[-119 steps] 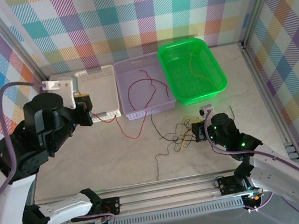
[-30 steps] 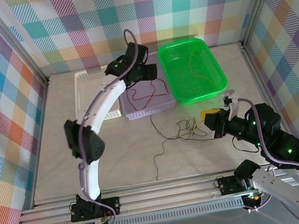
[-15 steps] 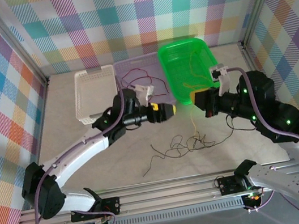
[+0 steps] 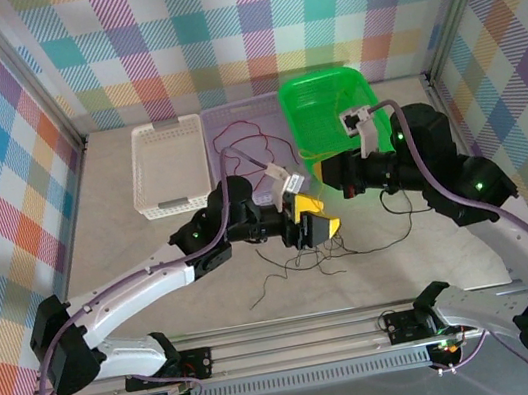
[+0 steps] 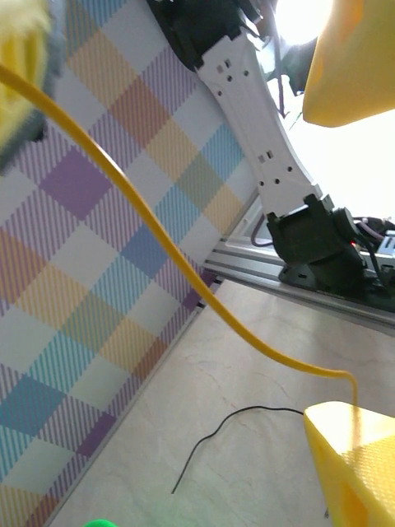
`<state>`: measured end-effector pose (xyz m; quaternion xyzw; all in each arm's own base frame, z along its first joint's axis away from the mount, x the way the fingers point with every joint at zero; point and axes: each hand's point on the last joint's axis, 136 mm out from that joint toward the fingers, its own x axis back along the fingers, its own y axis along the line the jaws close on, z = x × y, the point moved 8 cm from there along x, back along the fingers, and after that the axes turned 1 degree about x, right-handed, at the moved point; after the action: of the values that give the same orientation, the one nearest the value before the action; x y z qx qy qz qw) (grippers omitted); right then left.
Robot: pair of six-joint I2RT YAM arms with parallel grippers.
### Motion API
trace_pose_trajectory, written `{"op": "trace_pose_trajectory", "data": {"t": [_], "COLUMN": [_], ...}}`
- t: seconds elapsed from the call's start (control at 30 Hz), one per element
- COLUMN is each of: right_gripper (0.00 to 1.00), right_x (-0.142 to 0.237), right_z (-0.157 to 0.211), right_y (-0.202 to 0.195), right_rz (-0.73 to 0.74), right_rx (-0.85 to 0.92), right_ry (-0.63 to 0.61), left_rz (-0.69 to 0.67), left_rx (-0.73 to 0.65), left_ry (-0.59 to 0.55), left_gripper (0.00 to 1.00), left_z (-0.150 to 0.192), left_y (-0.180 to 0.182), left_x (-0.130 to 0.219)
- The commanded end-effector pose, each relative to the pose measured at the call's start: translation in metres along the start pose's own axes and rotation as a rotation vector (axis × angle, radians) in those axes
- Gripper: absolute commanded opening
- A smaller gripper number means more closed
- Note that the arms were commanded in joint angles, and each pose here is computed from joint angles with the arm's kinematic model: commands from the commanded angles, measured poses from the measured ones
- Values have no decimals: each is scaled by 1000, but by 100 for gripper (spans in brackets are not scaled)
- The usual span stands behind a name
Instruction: Untangle the cables
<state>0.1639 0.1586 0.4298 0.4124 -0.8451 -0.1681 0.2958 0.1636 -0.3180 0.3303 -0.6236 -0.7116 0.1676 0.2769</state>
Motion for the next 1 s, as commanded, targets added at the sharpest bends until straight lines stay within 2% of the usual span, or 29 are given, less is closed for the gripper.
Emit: {"op": "trace_pose_trajectory", "data": {"t": [0.0,0.07,0.13,0.23,0.33,0.5,0.63,0.7,0.83,0.97], "right_gripper": [0,0,0,0,0,0,0,0,19,49], "right_x": [8,8,7,4,1,-1,1,5,9,12], "right_z": [-6,-6,-5,-3,1,7,9,10,21,36], "right_y": [10,10,10,10,8,5,1,-1,-11,-29], "right_rz": [-47,-52,-60,-74,-86,-86,-51,-21,39,123], "right_rx": [-5,-8,-15,-27,-37,-45,-46,-43,-40,-42], "right_ry": [-9,-6,-3,8,19,28,20,7,-16,-46], "left_rz": [-66,-100,-154,-188,-217,-235,-261,-291,-422,-517], "left_rx": [-36,-41,-35,-29,-27,-24,-22,-24,12,120], "left_ry": [43,59,68,73,65,60,60,51,-2,-97], "left_gripper": [84,77,63,48,43,27,0,0,0,0], "left_z": [4,5,3,0,-1,-3,-2,-3,-11,-26], "left_y": [6,10,15,19,22,25,27,27,37,48], "left_x": [-6,-7,-9,-12,-15,-17,-16,-12,1,16]}}
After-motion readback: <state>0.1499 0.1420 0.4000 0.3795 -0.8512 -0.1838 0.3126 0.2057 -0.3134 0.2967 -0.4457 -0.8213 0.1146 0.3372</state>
